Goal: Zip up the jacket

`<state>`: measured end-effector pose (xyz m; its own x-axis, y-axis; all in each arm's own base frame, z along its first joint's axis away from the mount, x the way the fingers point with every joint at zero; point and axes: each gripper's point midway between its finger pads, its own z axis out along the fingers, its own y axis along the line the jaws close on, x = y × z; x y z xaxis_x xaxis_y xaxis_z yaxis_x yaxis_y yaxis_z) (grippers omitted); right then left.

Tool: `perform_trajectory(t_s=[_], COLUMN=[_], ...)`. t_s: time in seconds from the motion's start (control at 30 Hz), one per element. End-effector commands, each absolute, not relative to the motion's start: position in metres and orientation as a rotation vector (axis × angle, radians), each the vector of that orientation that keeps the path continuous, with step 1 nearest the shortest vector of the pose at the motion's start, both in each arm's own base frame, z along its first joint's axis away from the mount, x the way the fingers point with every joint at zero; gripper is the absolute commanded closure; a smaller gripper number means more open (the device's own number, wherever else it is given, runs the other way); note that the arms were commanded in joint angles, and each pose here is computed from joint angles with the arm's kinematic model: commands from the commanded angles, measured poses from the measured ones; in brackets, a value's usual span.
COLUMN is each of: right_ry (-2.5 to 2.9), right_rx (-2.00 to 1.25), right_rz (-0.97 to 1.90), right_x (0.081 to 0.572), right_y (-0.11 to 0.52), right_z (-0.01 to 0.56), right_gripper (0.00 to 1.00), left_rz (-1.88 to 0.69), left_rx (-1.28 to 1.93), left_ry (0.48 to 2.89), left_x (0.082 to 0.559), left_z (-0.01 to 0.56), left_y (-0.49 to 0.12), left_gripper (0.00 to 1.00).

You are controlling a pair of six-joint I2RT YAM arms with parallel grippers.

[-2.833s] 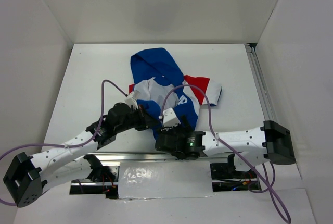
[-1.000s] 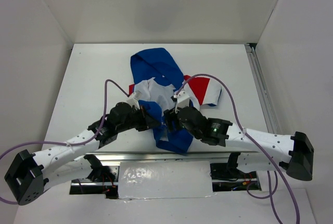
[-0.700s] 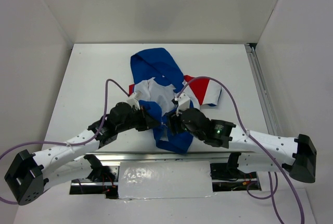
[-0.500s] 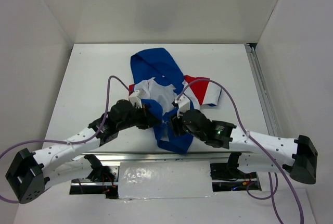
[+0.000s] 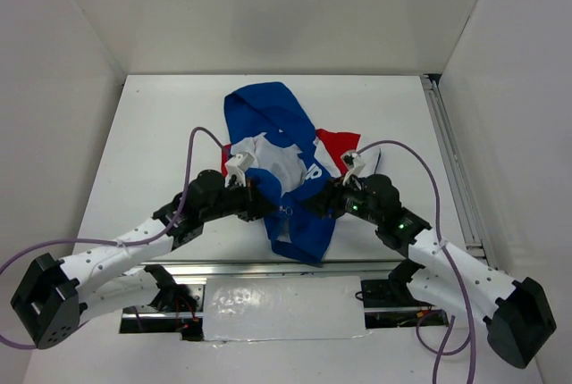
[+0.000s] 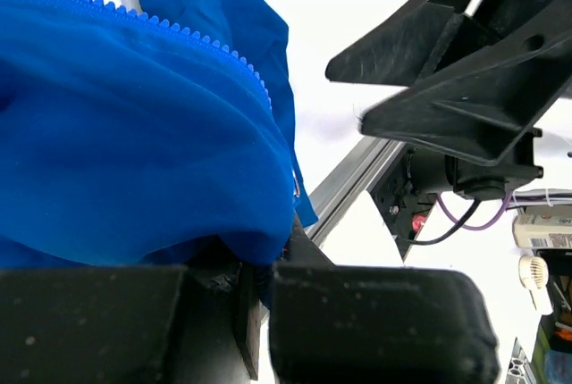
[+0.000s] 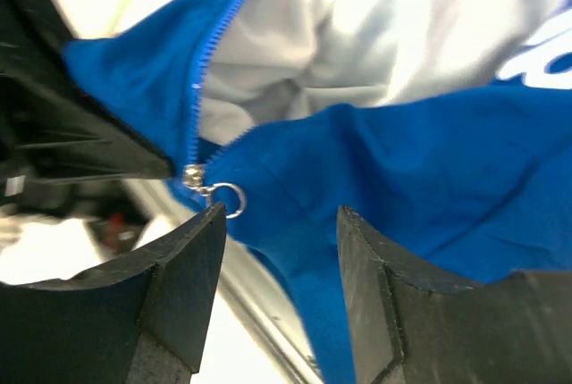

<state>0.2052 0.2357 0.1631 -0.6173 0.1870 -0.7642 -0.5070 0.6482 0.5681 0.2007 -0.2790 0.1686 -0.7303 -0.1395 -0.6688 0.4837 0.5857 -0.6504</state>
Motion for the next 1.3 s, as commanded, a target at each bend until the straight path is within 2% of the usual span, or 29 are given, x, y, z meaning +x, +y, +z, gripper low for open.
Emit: perform_trajectory(t_s=[0.0,0.3,0.77,1.27], right_ry=[1.861,1.805,1.899,1.855], right_rx=[-0.365,-0.429,-0.33,-0.426], right_rz=[1.34,1.609,1.609,1.726], right_x=[0.181,0.167,0.178,0.167], right_y=[0.258,0.274,0.268,0.289], right_z=[0.199,0.213,0.189,0.212], right_gripper=[0.4,0.38,0.37,0.37], left_rz=[-1.209,-1.29,-1.378,-1.369], left_rx=[0.32,0.242,0.174,0.132], left_ry=[1.973,1.934,1.907,1.953], left_x=[0.203,0.2,0.193,0.197], left_z=[0.196,0.204,0.21,0.199], left_y=[-0.283,-0.282,-0.279,-0.281], left_gripper=[1.0,1.0,1.0,1.0])
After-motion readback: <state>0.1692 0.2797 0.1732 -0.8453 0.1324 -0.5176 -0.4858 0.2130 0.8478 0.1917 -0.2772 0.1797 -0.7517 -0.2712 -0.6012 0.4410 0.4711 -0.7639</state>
